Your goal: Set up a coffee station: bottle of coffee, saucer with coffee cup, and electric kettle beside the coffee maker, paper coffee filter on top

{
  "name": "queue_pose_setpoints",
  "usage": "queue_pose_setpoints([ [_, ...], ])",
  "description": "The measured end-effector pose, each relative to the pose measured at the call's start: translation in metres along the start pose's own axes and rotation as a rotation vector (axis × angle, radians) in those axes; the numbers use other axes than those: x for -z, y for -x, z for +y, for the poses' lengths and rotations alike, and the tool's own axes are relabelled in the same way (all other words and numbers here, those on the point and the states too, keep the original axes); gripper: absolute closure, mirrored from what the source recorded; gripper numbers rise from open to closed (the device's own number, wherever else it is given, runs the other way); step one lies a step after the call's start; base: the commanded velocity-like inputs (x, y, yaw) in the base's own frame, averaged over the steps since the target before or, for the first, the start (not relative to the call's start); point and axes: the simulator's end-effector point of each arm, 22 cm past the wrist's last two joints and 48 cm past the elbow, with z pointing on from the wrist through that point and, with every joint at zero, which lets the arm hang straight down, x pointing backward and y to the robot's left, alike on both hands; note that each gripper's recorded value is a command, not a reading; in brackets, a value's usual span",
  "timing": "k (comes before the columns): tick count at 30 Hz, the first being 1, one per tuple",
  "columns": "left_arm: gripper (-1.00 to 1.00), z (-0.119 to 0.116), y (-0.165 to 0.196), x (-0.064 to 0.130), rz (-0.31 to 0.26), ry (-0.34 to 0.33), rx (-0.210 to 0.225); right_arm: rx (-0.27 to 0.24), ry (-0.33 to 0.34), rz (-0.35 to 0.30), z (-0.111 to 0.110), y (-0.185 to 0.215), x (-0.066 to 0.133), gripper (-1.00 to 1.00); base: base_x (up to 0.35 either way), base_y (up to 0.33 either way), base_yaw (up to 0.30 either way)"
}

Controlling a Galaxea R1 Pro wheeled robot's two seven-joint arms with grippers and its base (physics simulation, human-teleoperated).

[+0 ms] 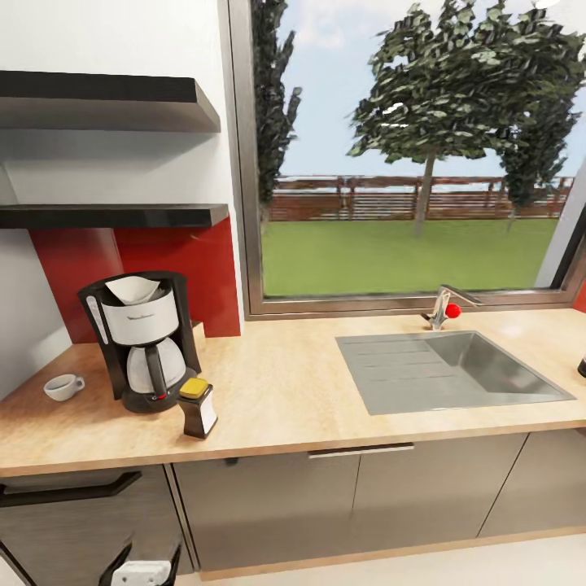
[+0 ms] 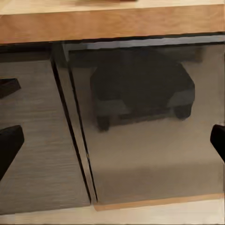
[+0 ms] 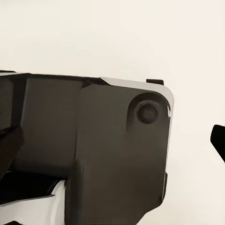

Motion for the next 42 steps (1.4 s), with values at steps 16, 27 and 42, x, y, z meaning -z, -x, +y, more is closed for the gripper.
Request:
queue_pose_setpoints([
  [16, -1.00, 0.096, -0.308, 0.206, 0.815, 0.290, -0.078, -0.012, -0.072, -0.005, -0.019, 0.001, 0.001, -1.00, 0.000, 0.000, 0.000],
  [27, -1.00, 0.103, -0.337, 0.256, 0.938, 0.326, -0.085, -0.122, -0.247, -0.019, -0.058, 0.001, 0.008, -1.00, 0.000, 0.000, 0.000],
  [42, -1.00, 0.099, -0.337, 0.255, 0.933, 0.323, -0.081, -0.122, -0.247, -0.026, -0.061, 0.004, 0.008, -1.00, 0.000, 0.000, -0.181],
])
